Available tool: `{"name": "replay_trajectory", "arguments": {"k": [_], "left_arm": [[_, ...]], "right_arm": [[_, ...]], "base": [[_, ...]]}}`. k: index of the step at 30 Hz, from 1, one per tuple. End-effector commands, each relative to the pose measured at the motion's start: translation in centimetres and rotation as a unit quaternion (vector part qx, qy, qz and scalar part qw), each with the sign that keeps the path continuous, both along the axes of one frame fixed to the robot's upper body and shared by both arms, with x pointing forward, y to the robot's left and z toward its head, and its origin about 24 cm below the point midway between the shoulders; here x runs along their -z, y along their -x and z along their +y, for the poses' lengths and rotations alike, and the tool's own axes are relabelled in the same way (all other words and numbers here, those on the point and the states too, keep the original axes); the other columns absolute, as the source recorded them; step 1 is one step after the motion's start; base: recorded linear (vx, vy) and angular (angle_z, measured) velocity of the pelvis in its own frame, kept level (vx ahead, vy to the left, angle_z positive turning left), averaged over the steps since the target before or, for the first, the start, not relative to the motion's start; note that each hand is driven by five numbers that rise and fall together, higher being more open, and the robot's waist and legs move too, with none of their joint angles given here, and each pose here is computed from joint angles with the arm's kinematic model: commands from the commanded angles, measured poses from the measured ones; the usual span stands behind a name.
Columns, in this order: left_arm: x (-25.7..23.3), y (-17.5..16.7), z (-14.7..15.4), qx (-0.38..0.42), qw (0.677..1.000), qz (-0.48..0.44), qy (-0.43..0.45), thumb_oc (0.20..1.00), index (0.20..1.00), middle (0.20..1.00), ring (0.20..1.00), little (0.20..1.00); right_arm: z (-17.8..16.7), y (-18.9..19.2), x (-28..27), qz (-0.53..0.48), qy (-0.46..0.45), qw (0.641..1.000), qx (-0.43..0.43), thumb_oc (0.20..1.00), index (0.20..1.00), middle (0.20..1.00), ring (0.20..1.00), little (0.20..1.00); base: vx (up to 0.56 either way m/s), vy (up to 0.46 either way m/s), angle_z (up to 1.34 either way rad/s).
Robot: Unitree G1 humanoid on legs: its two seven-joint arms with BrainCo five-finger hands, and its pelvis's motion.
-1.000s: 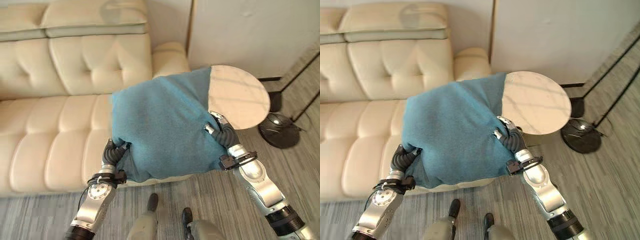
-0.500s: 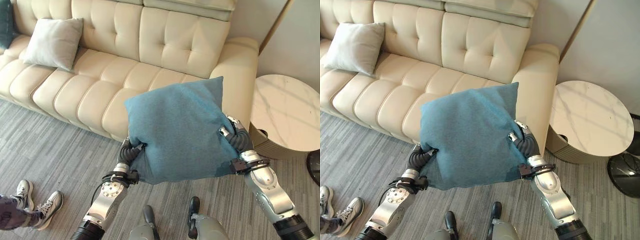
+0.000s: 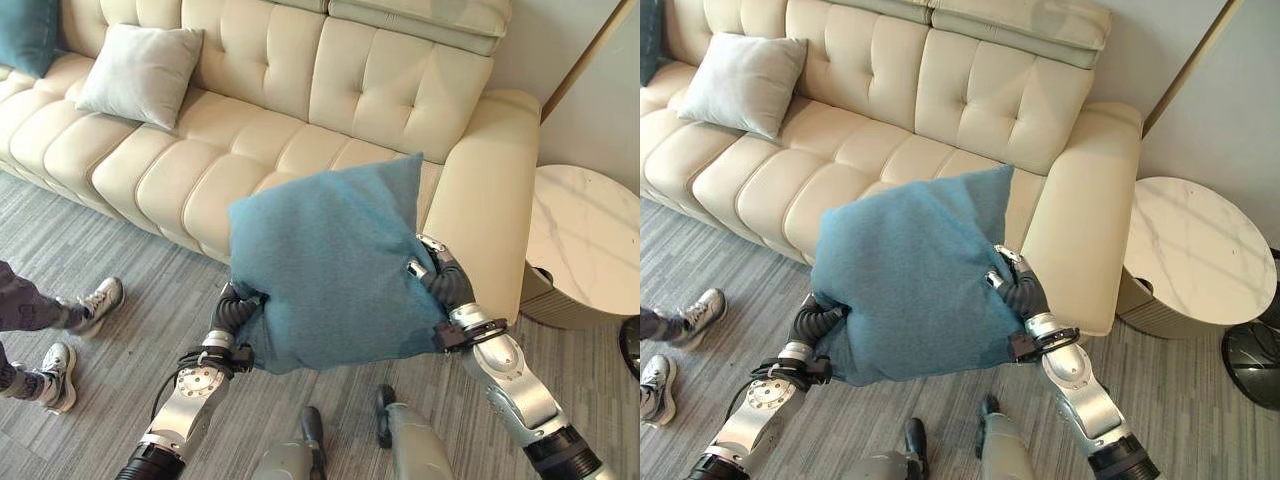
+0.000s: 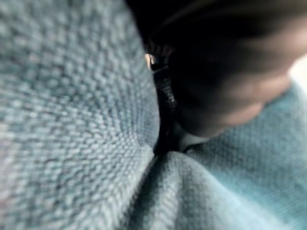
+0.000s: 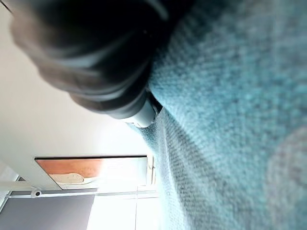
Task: Pick up all the scattered cushions and arrange them neatly on the sofa.
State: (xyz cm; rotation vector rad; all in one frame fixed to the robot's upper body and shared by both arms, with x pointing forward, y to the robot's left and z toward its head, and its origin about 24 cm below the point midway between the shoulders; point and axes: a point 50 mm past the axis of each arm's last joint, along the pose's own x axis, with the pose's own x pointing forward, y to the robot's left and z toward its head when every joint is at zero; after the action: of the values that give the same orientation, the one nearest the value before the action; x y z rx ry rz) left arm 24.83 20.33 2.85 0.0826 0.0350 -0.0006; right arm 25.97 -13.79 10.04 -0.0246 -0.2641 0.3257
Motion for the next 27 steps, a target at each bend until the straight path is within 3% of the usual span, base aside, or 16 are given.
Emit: {"name": "replay_trajectory", "arguments": {"k": [1, 12, 22, 27], "left_arm": [[-6.3, -1.2, -6.7, 0.15, 0.973, -0.166, 0.058, 0.2, 0.2, 0.2, 0.2, 0.2], [-5.1, -0.9, -7.6, 0.166, 0.974, -0.136, 0.077, 0.2, 0.2, 0.2, 0.2, 0.2], [-5.3, -0.9, -7.5, 0.158, 0.974, -0.142, 0.074, 0.2, 0.2, 0.2, 0.2, 0.2], [-5.5, -1.0, -7.1, 0.157, 0.975, -0.146, 0.063, 0.2, 0.2, 0.2, 0.2, 0.2]], "right_arm": [[5.2, 1.6, -3.5, -0.086, -0.073, 0.981, -0.16, 0.2, 0.2, 0.2, 0.2, 0.2], [2.1, 2.0, -2.2, -0.066, -0.037, 0.991, -0.109, 0.2, 0.2, 0.2, 0.2, 0.2], [1.0, 1.8, -1.7, -0.064, -0.028, 0.995, -0.068, 0.2, 0.2, 0.2, 0.2, 0.2], [2.3, 1.2, -1.8, -0.064, -0.028, 0.994, -0.081, 0.2, 0.2, 0.2, 0.2, 0.2]], "base": [[0.34, -0.005, 0.51], [0.28, -0.03, 0.25], [0.18, 0.166, -0.96], [0.12, 0.314, -0.53]]}}
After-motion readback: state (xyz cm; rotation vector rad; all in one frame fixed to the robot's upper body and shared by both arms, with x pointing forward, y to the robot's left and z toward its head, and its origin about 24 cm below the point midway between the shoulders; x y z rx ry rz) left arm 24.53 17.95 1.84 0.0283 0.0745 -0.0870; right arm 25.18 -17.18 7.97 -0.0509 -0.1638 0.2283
